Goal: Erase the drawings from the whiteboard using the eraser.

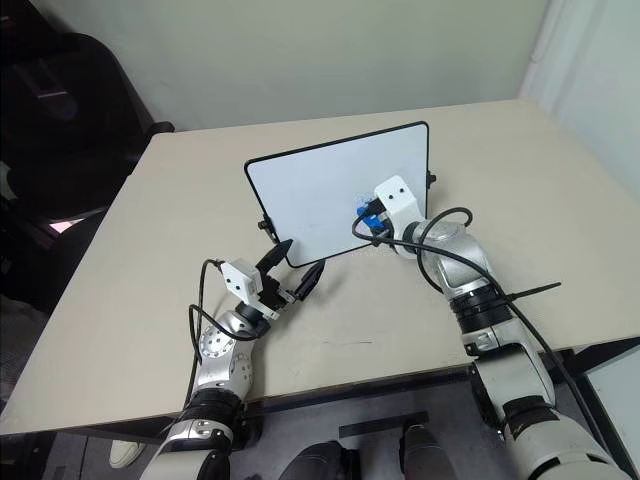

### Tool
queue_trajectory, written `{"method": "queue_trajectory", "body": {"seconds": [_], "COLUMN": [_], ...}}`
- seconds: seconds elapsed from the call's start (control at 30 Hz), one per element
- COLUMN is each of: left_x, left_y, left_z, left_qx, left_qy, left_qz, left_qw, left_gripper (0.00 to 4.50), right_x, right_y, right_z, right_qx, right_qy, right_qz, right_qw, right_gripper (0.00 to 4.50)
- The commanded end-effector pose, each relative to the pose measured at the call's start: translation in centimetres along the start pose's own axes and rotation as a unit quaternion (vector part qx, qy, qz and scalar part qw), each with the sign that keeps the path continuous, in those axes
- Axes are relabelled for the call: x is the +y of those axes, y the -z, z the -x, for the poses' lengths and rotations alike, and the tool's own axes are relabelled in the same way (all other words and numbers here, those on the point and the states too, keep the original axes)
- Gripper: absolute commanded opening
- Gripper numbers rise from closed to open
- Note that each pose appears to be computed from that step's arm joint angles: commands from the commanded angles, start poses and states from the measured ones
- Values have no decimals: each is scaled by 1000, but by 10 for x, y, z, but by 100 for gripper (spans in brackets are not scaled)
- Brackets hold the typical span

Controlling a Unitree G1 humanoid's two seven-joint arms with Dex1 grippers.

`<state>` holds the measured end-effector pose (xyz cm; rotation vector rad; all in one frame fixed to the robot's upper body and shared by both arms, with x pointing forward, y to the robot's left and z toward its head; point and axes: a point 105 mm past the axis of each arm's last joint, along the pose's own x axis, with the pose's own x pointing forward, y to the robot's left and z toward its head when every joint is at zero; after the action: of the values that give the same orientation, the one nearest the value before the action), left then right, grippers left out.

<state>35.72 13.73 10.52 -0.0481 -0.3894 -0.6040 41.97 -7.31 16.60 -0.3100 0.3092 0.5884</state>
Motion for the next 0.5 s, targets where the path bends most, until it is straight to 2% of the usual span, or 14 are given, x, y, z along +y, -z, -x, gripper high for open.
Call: {"method": "queue_trajectory", "body": {"seconds": [0.03,0.27,0.5], "left_x": [-4,-5,-6], "left_y": [13,13,13], "left_z": [6,6,6], "left_qx": [11,11,11], "left_qy": [-12,-11,-11], "left_qz": [24,25,26], "left_qw": [1000,1000,1000], "left_gripper": [450,450,450], "right_x": [-19,-18,23], "right_y": [-19,-20,-42], "right_z": [9,10,9], "right_qx": [-25,-29,-58], "right_qy": [44,42,-30], "right_qz": [13,16,44], "right_qw": [999,999,997], "right_gripper": [102,102,102]}}
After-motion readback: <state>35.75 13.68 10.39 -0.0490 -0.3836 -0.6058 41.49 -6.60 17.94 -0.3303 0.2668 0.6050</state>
